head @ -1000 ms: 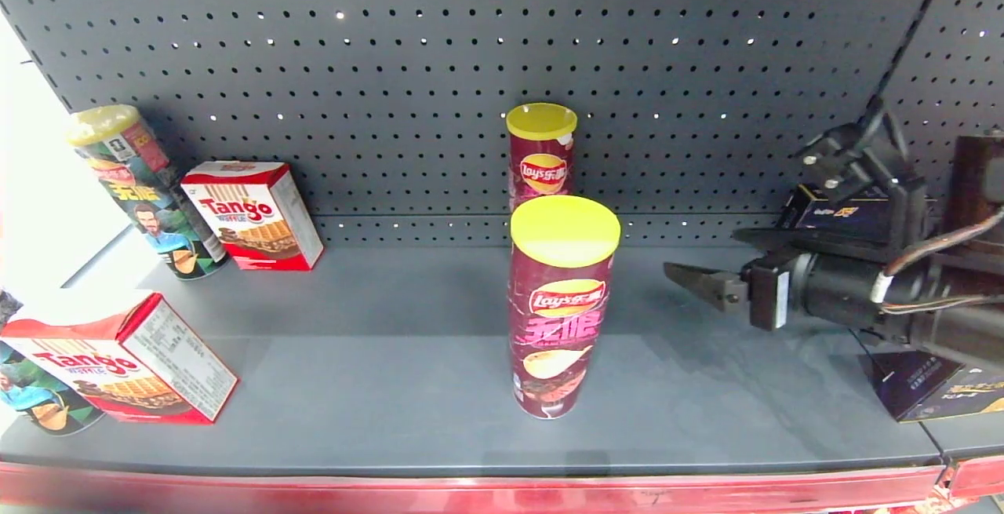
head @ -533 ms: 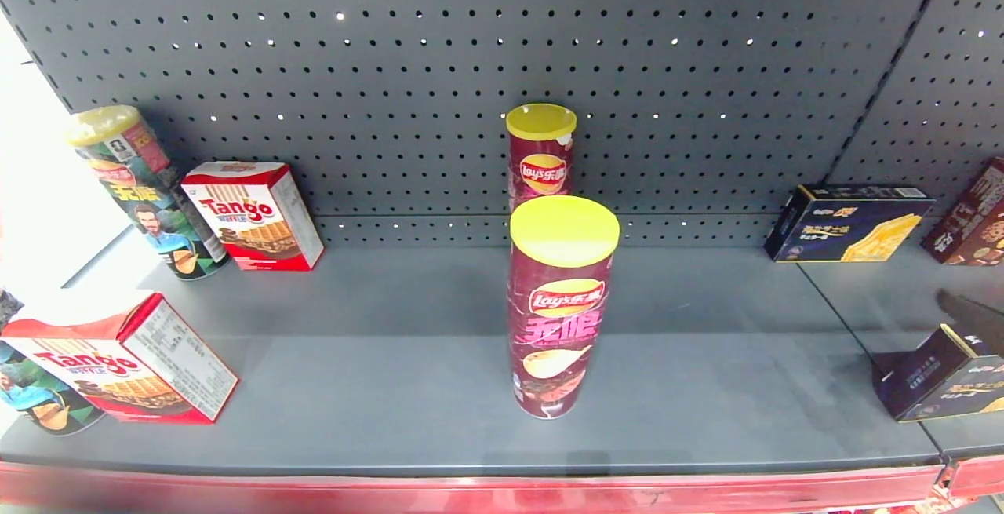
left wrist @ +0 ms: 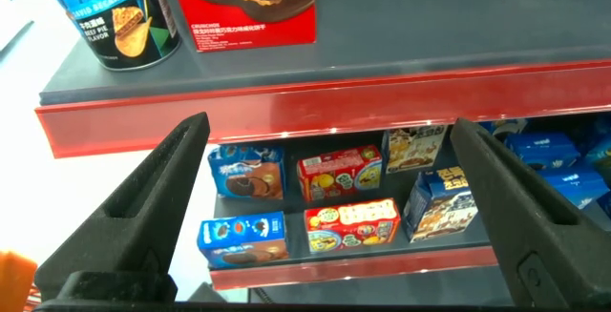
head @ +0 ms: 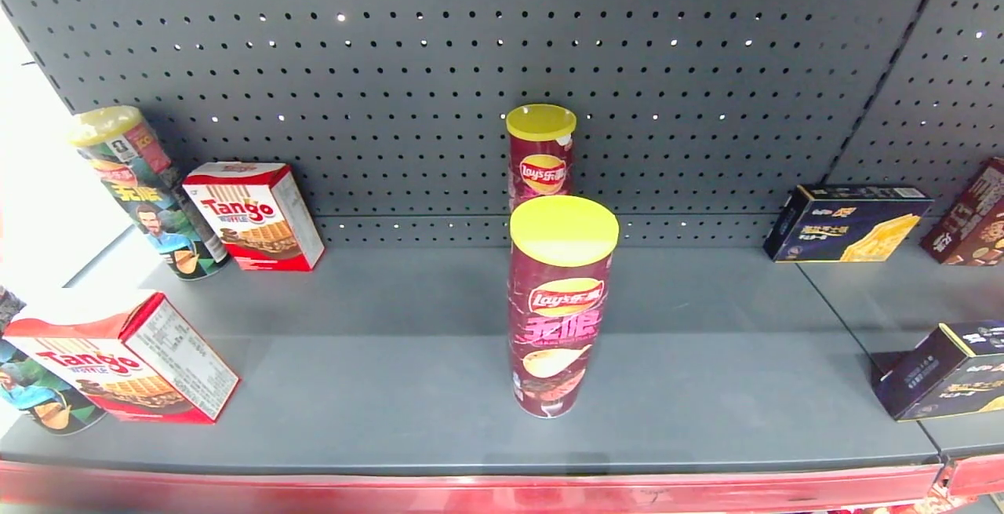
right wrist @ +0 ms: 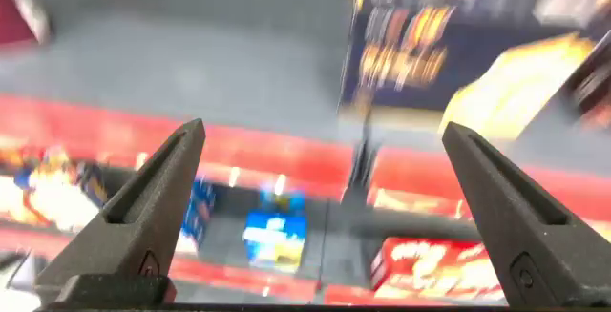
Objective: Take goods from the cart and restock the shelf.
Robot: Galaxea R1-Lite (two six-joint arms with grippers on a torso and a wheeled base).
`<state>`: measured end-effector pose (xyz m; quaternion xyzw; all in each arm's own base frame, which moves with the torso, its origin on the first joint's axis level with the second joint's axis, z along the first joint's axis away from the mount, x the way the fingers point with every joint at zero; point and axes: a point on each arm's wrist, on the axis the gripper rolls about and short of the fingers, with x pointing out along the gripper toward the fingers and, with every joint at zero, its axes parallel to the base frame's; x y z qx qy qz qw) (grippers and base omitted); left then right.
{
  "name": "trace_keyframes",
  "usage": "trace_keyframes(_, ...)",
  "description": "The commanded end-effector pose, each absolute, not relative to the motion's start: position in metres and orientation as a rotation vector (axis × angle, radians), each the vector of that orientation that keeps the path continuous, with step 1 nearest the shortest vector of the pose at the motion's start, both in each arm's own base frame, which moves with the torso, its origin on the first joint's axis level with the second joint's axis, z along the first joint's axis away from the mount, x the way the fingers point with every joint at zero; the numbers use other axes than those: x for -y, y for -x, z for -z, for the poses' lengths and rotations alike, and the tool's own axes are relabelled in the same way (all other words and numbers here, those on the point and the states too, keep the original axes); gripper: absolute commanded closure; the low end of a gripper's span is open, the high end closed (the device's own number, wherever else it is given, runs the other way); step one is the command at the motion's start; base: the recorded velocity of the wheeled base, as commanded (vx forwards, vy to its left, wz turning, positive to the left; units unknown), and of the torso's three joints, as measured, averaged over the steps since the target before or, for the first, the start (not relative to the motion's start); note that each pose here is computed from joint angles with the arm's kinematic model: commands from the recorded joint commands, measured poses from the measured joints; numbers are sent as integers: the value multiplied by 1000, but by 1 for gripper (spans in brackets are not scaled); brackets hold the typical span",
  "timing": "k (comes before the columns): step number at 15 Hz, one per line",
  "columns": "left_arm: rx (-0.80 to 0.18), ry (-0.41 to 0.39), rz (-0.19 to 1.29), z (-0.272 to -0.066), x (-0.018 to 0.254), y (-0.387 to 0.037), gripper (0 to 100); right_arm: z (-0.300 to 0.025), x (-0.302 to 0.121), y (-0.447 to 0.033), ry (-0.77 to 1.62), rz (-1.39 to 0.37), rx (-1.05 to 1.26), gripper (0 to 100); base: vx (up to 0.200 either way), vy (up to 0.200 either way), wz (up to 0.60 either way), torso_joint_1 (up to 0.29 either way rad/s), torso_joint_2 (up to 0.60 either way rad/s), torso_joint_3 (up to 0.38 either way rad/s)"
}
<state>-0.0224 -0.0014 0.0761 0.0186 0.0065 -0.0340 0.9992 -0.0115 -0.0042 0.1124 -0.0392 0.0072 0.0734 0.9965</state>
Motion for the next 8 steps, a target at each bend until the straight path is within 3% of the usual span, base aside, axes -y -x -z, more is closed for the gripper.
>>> trace_keyframes(1, -14, -38, 68, -76, 1, 22, 0, -85, 4, 15, 77, -195, -33, 0, 0, 0, 0, 0, 0, 0)
trace_keyframes(4, -14, -38, 68, -76, 1, 22, 0, -85, 2, 16, 75, -292, -42, 0, 0, 0, 0, 0, 0, 0)
trace_keyframes(8, -14, -35, 68, -76, 1, 22, 0, -84, 9, 15, 49, 65, -49, 0, 0, 0, 0, 0, 0, 0)
